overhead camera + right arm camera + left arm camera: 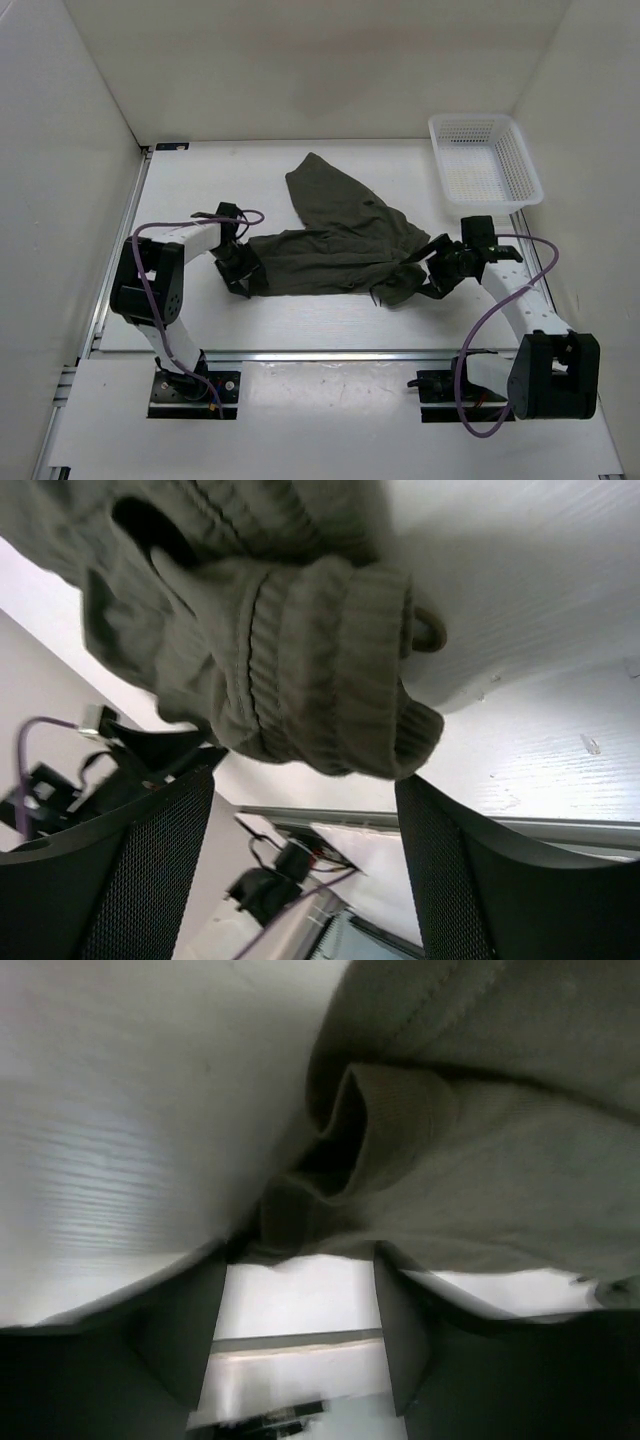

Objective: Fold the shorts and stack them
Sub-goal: Flatten the shorts out

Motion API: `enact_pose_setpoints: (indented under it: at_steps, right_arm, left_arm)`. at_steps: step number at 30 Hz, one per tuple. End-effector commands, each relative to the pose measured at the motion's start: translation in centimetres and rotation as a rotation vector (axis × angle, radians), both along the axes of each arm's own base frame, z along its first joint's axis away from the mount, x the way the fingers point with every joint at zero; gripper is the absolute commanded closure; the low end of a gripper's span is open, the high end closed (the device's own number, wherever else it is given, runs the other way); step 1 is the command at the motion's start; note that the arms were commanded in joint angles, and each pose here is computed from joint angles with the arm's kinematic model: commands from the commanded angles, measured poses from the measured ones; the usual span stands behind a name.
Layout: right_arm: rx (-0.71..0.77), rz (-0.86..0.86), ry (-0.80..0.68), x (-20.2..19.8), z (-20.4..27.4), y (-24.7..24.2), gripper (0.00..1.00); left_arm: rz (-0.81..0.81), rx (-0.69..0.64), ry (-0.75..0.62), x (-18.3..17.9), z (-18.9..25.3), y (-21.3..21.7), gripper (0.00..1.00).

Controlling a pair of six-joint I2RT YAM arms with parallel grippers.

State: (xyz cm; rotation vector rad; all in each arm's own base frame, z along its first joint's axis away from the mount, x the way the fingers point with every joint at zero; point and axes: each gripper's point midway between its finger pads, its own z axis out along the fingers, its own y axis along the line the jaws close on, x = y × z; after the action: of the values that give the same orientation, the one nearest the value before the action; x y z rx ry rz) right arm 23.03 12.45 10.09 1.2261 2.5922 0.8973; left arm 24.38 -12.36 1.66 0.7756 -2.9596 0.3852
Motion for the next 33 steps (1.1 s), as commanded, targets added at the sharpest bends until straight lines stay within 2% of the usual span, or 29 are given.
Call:
enact_pose_setpoints:
  at_steps: [1, 2, 3, 6, 7, 9, 12, 13, 15, 16, 18, 19, 20, 21, 23, 25, 27, 33]
  right_arm:
    - [0.052, -0.036, -0.034, 1.0, 0.8, -0.2, 0.23]
    - [0.052, -0.037, -0.036, 1.2, 0.6, -0.2, 0.23]
    - [0.051, -0.037, -0.018, 1.4, 0.0, -0.2, 0.26]
    - [0.076, -0.036, 0.024, 1.9, -1.0, 0.1, 0.40]
    - [0.066, -0.041, 0.036, 1.9, -1.4, 0.0, 0.54]
    - [0.036, -0.055, 0.014, 3.4, -1.4, -0.4, 0.63]
    - [0.001, -0.036, -0.016, 5.8, -0.7, -0.8, 0.88]
    - [-0.027, -0.041, -0.015, 6.6, -1.0, -1.2, 1.00]
    - [-0.069, -0.035, -0.034, 8.1, -0.5, -1.7, 1.00]
    - [-0.081, -0.035, -0.098, 10.2, 1.4, -1.9, 1.00]
    - [-0.127, -0.028, -0.114, 11.9, 2.2, -2.5, 1.00]
    - [-0.139, -0.017, -0.159, 13.3, 4.2, -2.3, 1.00]
    - [-0.143, -0.009, -0.153, 13.3, 3.8, -2.3, 1.00]
    - [-0.155, -0.020, -0.195, 14.4, 5.5, -2.5, 1.00]
    - [-0.192, 0.033, -0.243, 14.2, 6.7, -1.9, 1.00]
    - [-0.240, 0.067, -0.264, 13.3, 7.2, -1.3, 1.00]
    - [-0.268, 0.104, -0.236, 11.3, 6.1, -0.9, 1.00]
    - [-0.402, 0.142, -0.146, 3.3, 1.4, -2.0, 1.00]
  left_arm:
    - [-0.025, 0.018, -0.059, 1.7, -0.5, -0.6, 0.65]
    - [-0.025, 0.018, -0.059, 1.7, -0.5, -0.6, 0.80]
    - [-0.025, 0.015, -0.070, 2.1, -0.2, -0.7, 0.90]
    - [-0.026, 0.000, -0.095, 3.0, 0.5, -1.1, 0.90]
    - [-0.027, -0.014, -0.101, 3.3, 0.8, -1.4, 0.90]
    - [-0.027, -0.024, -0.147, 4.3, 2.2, -1.6, 0.90]
    - [-0.023, -0.007, -0.182, 5.7, 4.2, -1.5, 0.90]
    - [-0.030, 0.007, -0.180, 5.7, 4.6, -1.3, 0.90]
    - [-0.036, 0.006, -0.233, 7.4, 6.7, -1.5, 0.90]
    - [-0.025, 0.004, -0.249, 8.0, 7.6, -1.3, 0.90]
    - [-0.031, -0.002, -0.300, 9.8, 10.3, -1.2, 0.90]
    - [-0.017, 0.012, -0.294, 10.1, 10.9, -0.7, 0.90]
    - [-0.015, 0.005, -0.329, 11.0, 12.0, -0.8, 0.90]
    - [-0.015, 0.000, -0.380, 12.2, 13.9, -0.6, 0.90]
    - [-0.014, 0.003, -0.385, 12.3, 15.0, -0.3, 0.90]
    - [-0.013, -0.003, -0.423, 12.3, 16.4, -0.3, 0.90]
    - [-0.013, -0.001, -0.408, 11.5, 16.0, -0.1, 0.90]
    - [-0.031, -0.013, -0.318, 5.7, 12.6, 0.2, 0.90]
